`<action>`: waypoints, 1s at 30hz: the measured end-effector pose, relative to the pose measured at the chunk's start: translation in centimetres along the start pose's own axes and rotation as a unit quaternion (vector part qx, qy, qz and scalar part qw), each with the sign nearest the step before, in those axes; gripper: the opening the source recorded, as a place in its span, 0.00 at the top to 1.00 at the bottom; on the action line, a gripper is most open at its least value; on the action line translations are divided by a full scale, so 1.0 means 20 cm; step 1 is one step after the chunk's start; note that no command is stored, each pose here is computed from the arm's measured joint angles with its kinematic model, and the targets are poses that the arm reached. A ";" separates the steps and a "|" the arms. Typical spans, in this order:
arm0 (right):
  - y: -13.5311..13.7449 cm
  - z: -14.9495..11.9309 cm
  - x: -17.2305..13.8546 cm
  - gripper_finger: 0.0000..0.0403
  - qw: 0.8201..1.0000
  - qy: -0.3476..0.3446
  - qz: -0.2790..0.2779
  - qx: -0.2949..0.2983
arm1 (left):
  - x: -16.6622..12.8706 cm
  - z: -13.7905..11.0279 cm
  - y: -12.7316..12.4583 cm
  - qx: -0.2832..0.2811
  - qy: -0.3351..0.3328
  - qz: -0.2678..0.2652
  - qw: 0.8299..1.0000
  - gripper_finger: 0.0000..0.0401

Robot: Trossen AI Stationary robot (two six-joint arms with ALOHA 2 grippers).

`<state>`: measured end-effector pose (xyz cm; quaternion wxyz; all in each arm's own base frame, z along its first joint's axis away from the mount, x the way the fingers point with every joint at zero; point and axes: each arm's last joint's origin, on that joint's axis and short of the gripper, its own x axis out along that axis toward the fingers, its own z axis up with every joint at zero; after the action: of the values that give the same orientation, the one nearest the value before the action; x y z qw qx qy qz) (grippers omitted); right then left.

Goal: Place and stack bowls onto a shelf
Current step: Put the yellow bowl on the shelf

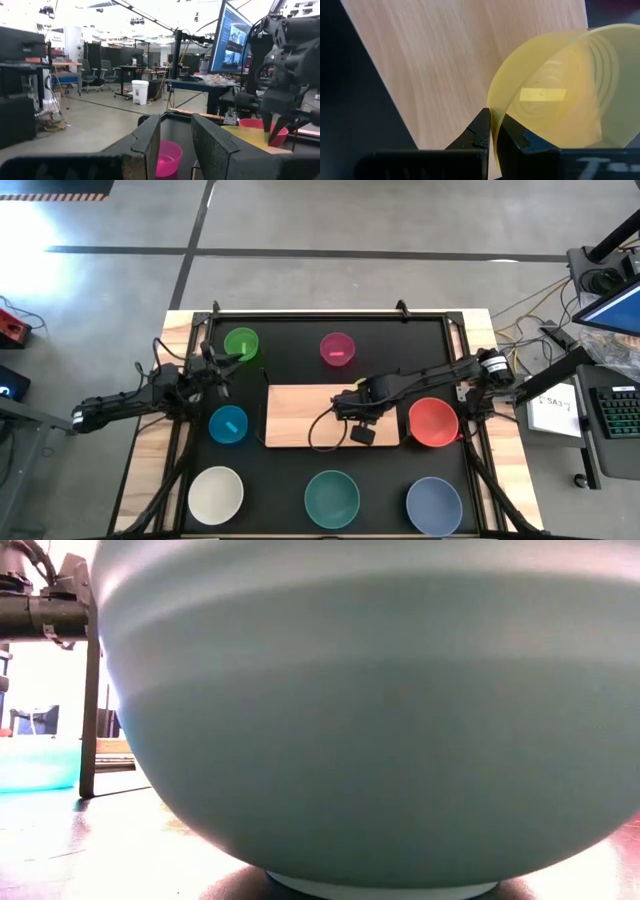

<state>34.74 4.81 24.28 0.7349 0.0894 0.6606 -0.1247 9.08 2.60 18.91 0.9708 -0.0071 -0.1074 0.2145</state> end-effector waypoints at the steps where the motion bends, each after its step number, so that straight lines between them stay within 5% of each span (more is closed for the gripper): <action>1: 0.00 0.00 0.01 0.98 1.000 0.002 -0.001 -0.002 | 0.00 0.00 0.00 -0.007 0.001 0.000 1.000 0.76; 17: 0.01 -0.03 0.07 0.98 0.997 0.061 -0.023 -0.030 | 0.00 -0.01 -0.01 -0.070 0.012 -0.033 0.997 0.76; 30: 0.11 -0.08 0.06 0.98 0.995 0.071 0.013 -0.069 | 0.00 0.00 -0.01 -0.087 0.009 -0.038 0.995 0.76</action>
<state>33.95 7.38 22.82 0.6919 0.0551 0.7171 -0.0627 9.28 2.42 18.85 0.9749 -0.0897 -0.1171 0.1669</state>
